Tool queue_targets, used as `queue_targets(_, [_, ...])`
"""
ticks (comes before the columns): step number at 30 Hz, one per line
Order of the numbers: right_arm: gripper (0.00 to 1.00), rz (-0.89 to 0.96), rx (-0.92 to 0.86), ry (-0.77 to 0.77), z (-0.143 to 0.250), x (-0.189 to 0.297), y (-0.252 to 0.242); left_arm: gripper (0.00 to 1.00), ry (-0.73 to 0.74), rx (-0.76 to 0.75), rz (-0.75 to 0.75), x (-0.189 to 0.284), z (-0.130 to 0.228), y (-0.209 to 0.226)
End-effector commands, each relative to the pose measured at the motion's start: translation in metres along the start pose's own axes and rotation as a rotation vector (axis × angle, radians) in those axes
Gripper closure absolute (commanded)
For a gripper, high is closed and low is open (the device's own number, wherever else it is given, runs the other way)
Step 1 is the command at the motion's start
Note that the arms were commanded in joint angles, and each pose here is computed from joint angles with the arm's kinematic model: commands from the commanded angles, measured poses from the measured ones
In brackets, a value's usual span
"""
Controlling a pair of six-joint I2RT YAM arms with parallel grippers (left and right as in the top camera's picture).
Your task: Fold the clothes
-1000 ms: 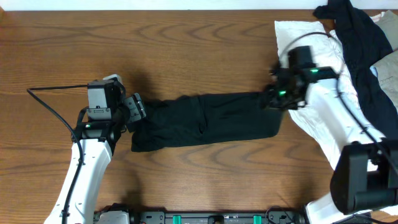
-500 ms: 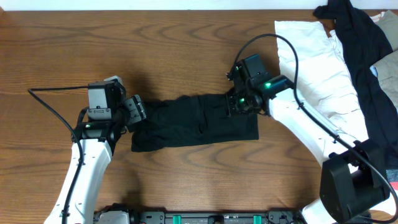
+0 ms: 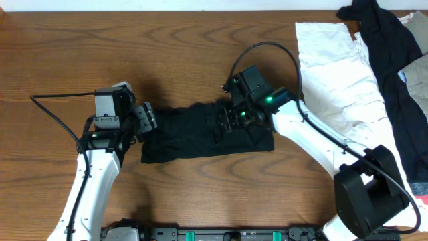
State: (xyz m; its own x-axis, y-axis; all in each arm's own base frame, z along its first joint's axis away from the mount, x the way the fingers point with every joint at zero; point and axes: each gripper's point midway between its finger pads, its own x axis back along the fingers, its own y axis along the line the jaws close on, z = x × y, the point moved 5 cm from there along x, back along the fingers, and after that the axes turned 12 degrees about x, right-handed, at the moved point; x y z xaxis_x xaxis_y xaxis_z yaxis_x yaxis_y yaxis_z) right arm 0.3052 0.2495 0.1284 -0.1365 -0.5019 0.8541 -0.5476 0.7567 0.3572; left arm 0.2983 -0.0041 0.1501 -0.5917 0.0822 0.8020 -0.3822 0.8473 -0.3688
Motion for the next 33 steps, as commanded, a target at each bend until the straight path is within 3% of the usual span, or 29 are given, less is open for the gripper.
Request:
queue_targets(1, [0.5, -0.019, 0.065, 0.006, -0.002, 0.0, 0.004, 0.25, -0.004, -0.017, 0.008, 0.001, -0.004, -0.003])
queue_targets(13, [0.49, 0.064, 0.033, 0.064, 0.01, 0.011, -0.032, 0.25, -0.004, -0.017, 0.007, 0.001, -0.004, -0.003])
queue_targets(23, [0.54, 0.149, 0.041, 0.085, 0.014, 0.01, -0.039, 0.25, 0.01, -0.015, -0.001, -0.003, -0.002, -0.001])
queue_targets(33, [0.44, 0.129, 0.118, 0.12, 0.021, 0.003, -0.023, 0.25, 0.013, -0.014, -0.003, -0.004, -0.001, -0.001])
